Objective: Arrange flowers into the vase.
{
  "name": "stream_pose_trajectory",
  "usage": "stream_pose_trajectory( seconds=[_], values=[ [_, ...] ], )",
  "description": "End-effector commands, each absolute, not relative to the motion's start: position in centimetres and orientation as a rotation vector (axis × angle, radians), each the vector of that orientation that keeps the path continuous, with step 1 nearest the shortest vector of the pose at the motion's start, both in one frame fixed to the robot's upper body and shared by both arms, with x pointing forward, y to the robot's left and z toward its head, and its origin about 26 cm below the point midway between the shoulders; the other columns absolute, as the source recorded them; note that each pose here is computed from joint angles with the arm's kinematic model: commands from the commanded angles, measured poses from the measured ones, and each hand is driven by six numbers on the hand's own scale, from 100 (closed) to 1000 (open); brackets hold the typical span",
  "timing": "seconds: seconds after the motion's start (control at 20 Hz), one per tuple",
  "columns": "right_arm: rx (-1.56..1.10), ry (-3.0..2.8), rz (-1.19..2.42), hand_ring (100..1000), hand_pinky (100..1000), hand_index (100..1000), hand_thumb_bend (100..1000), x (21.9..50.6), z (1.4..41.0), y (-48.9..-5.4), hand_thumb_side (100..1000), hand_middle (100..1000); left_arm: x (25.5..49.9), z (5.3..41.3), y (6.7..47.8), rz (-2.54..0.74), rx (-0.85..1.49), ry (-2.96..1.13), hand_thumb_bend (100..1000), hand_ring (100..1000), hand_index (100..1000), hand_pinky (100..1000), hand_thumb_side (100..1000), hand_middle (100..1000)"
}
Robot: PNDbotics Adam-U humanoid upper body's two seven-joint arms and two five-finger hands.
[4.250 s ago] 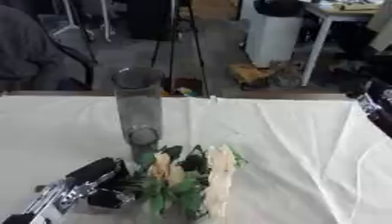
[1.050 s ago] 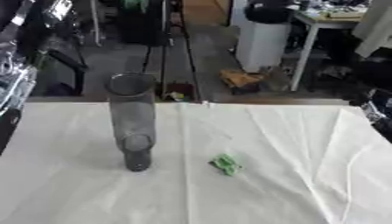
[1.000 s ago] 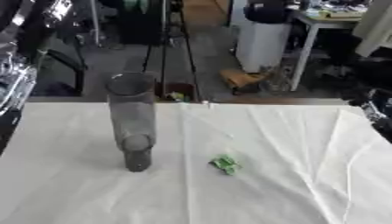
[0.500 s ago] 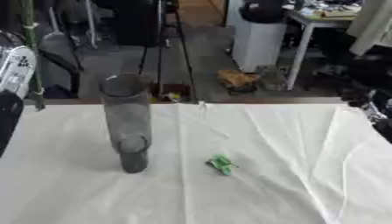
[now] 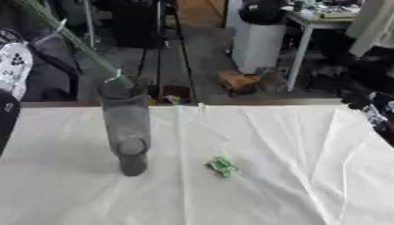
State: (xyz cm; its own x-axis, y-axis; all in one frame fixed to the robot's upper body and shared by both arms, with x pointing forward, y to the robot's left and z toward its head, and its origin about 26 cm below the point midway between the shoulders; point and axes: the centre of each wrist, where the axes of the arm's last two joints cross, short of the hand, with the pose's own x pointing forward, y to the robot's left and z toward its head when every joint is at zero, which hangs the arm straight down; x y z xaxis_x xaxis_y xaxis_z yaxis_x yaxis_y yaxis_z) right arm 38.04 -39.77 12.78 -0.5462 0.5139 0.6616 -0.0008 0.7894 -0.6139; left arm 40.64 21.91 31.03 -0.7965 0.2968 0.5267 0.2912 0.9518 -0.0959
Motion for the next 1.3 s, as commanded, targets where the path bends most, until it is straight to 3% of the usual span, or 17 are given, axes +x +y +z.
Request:
stream_pose_trajectory(
  seconds=[0.05,0.8,1.3],
  values=[
    [-0.41,-2.094,0.721,800,793,761,100,38.0,14.5,-40.1,850,656,40.6,31.8,22.1,0.003,-0.415,-2.581,556,100,221,100,682,100],
    [-0.408,-2.092,0.715,801,794,761,100,37.9,14.4,-40.2,853,657,40.6,32.3,23.1,-0.088,-0.178,-2.634,544,100,218,100,659,100],
    [-0.415,-2.087,0.711,801,794,761,100,37.8,14.4,-40.4,852,657,39.4,33.9,25.5,-0.374,0.11,-2.58,526,100,206,100,630,100]
  ],
)
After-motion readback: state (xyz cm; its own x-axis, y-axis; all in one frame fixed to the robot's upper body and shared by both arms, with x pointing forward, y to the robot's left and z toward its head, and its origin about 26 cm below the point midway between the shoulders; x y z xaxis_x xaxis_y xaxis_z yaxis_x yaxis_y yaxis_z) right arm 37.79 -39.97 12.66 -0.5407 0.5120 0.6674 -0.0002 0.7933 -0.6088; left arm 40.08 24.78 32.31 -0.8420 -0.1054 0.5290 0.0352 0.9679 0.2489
